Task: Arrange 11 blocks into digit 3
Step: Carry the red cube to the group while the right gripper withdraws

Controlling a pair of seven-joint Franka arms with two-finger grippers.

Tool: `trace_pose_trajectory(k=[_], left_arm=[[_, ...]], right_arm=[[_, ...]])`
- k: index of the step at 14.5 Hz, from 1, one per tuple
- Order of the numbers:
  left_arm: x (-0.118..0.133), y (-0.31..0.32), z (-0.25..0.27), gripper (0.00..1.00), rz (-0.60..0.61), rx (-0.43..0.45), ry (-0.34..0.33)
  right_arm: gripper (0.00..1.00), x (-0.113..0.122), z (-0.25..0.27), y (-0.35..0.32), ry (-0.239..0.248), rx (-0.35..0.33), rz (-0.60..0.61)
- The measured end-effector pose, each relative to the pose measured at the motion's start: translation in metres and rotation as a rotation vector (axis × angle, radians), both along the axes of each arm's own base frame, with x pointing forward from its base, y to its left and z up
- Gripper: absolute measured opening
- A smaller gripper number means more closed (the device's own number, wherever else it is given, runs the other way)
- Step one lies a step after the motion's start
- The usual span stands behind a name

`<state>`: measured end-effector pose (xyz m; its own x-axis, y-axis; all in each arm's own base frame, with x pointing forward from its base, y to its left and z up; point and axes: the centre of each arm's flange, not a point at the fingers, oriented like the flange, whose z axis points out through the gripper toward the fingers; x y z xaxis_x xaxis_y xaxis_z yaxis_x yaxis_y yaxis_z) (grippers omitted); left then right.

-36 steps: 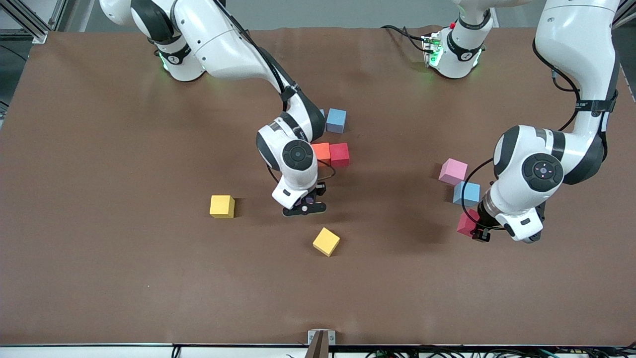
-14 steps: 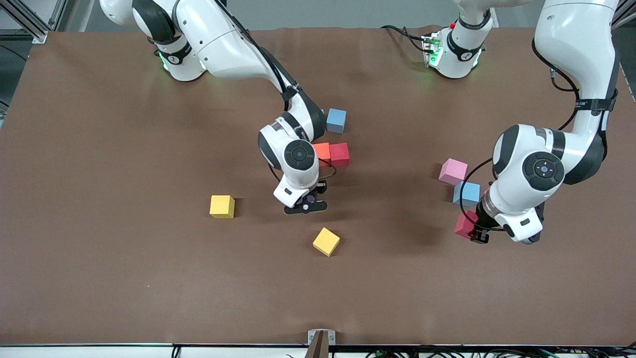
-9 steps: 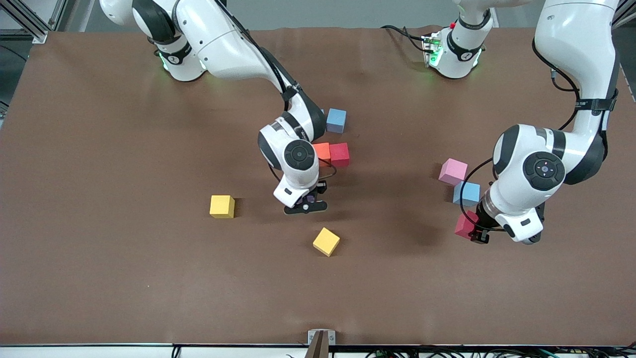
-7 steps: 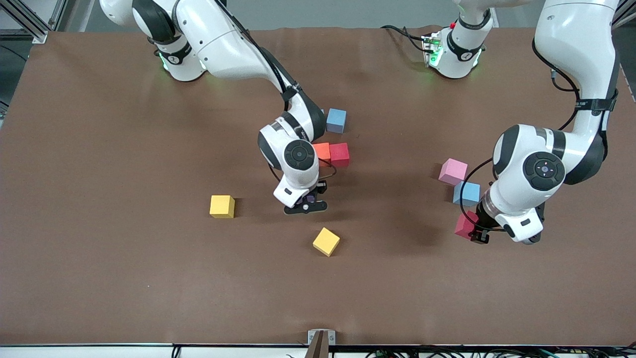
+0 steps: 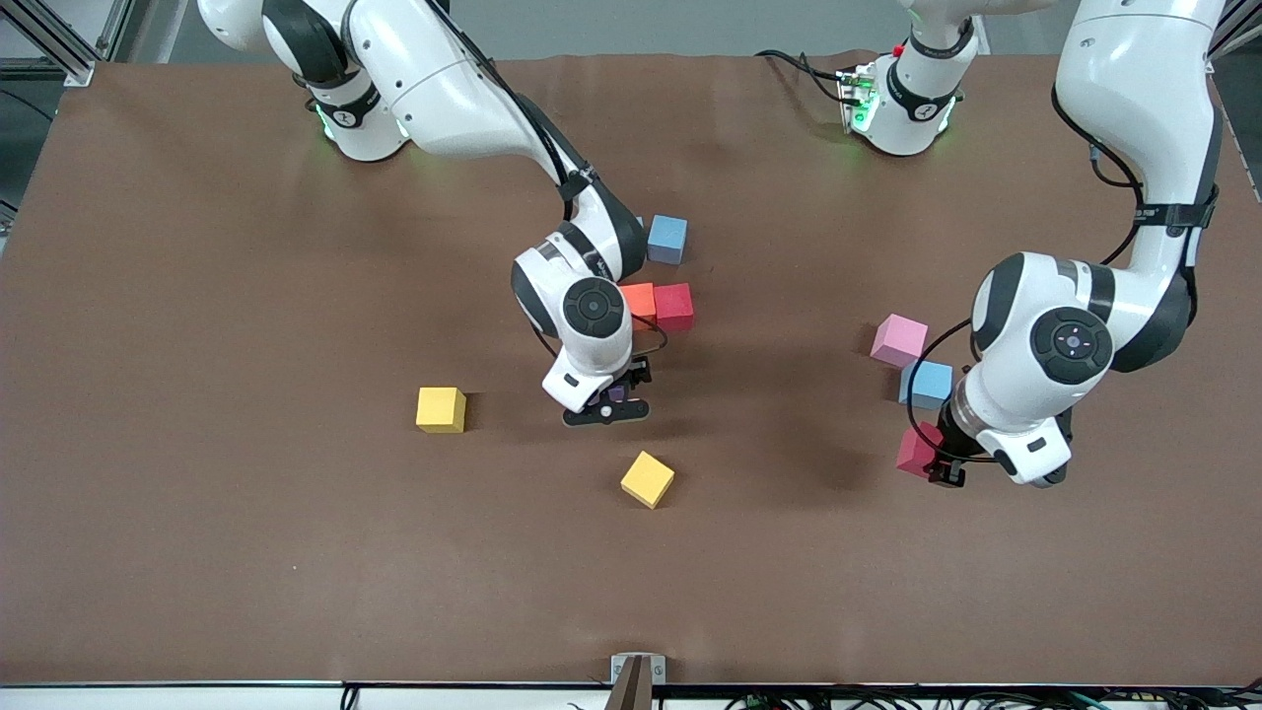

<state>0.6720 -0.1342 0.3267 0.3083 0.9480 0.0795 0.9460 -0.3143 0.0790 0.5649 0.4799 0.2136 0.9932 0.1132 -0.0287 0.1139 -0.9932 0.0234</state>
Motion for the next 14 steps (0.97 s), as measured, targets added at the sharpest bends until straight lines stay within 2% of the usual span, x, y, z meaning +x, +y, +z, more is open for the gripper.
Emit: trace_pose_trajectory(k=[4, 7, 10, 14], left_arm=[[-0.005, -0.057, -0.01, 0.54, 0.165, -0.04, -0.003], [-0.012, -0.101, -0.023, 0.54, 0.333, -0.069, 0.002], [-0.015, -0.118, -0.034, 0.54, 0.428, -0.077, 0.012], [-0.025, -0.152, -0.045, 0.54, 0.512, -0.088, 0.021]], right_arm=[[1.0, 0.002, 0.003, 0.0, -0.005, 0.002, 0.003], [1.0, 0.005, 0.017, -0.005, 0.013, -0.011, 0.016], [1.0, 0.016, 0.053, -0.023, 0.039, -0.02, 0.016], [1.0, 0.041, 0.114, -0.076, 0.073, -0.018, -0.012]])
